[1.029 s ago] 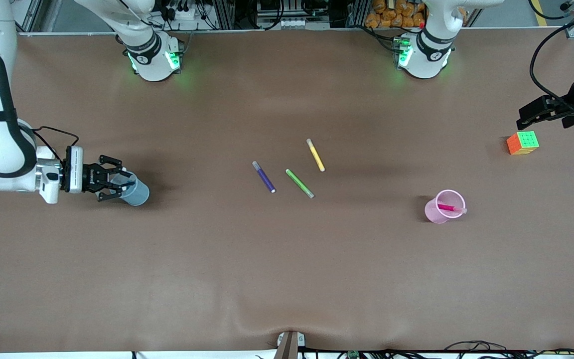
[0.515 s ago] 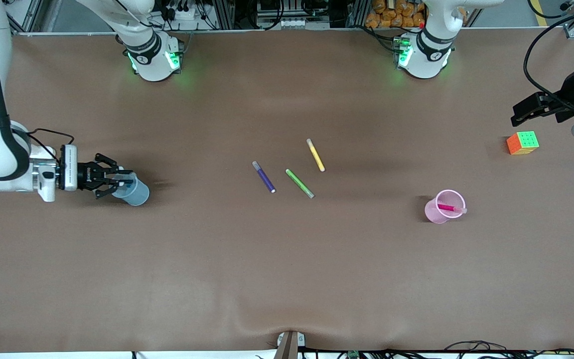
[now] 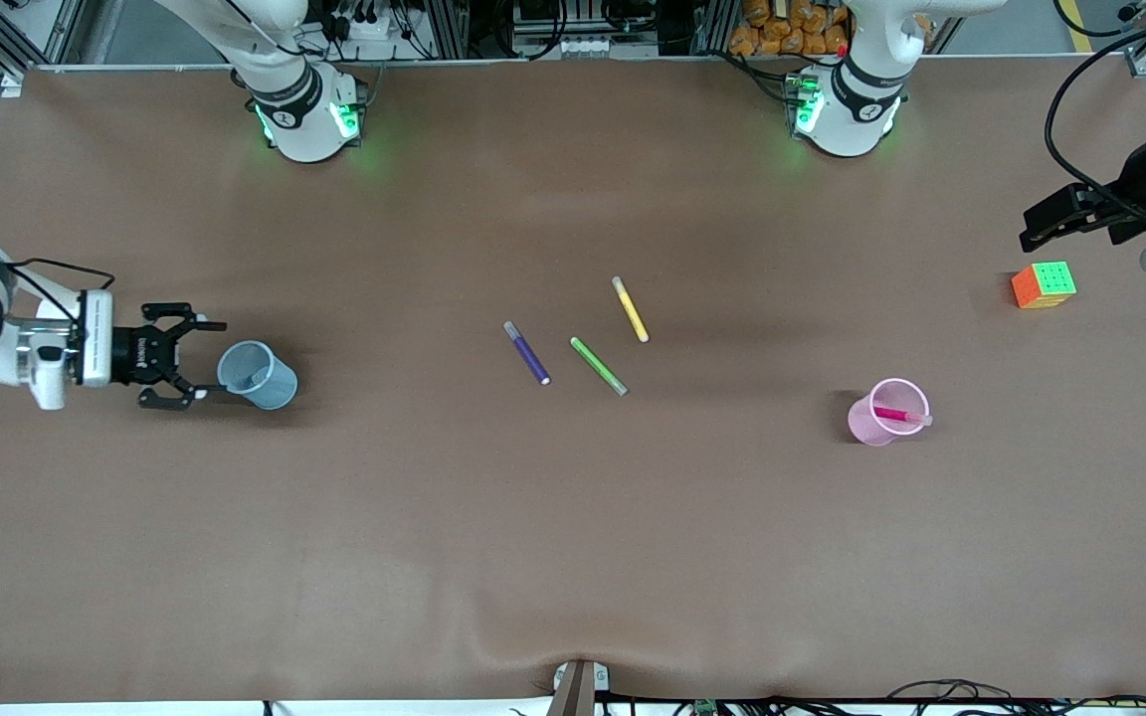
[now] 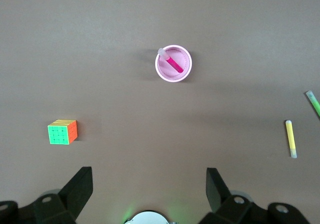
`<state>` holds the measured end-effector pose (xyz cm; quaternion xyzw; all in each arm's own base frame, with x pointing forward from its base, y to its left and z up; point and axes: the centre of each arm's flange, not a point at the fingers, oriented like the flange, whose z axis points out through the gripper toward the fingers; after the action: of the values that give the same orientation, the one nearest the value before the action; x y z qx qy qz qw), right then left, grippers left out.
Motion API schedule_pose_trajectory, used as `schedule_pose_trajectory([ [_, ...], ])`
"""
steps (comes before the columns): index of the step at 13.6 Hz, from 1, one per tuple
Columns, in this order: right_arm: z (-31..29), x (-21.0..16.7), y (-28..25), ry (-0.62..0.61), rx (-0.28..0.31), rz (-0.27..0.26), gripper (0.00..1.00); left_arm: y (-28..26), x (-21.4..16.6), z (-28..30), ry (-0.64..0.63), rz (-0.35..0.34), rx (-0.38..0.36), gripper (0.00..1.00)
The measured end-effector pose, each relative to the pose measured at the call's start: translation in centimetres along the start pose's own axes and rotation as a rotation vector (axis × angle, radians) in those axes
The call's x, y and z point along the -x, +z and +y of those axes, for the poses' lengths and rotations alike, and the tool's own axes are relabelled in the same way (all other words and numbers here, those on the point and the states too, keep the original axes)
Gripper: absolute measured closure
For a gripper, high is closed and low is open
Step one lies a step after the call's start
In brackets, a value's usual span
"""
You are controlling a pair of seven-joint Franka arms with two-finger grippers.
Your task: Place pink and blue markers in matching cups
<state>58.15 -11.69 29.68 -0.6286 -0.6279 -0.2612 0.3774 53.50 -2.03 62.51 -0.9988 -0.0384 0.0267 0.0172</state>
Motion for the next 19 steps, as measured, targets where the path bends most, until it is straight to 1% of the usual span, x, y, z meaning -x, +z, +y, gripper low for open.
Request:
schedule_pose_trajectory([
  [3,0.9,-4.5,-3.0,0.113,0.023,-0.088,0.00,0.0,0.0,0.0,0.000,0.000,0.000,0.00],
  [6,1.1,-10.5,-4.5,0.220,0.049,-0.200,0.00,0.0,0.0,0.0,0.001,0.000,0.000,0.00],
  [9,0.9,-15.5,-6.1,0.316,0.101,-0.304,0.00,0.0,0.0,0.1,0.002,0.000,0.000,0.00],
  [12,0.0,-19.6,-7.7,0.459,0.180,-0.375,0.00,-0.1,0.1,0.1,0.003,0.002,0.000,0.00],
  [15,-0.9,-22.2,-8.2,0.619,0.257,-0.445,0.00,-0.3,0.2,0.3,0.006,0.006,0.001,0.00],
  [17,-1.9,-24.3,-9.0,0.726,0.336,-0.499,0.00,-0.6,0.4,0.3,0.006,0.010,0.001,0.00],
  [19,-3.3,-26.2,-10.3,0.836,0.426,-0.537,0.00,-0.6,0.5,0.2,0.008,0.007,0.001,0.00],
])
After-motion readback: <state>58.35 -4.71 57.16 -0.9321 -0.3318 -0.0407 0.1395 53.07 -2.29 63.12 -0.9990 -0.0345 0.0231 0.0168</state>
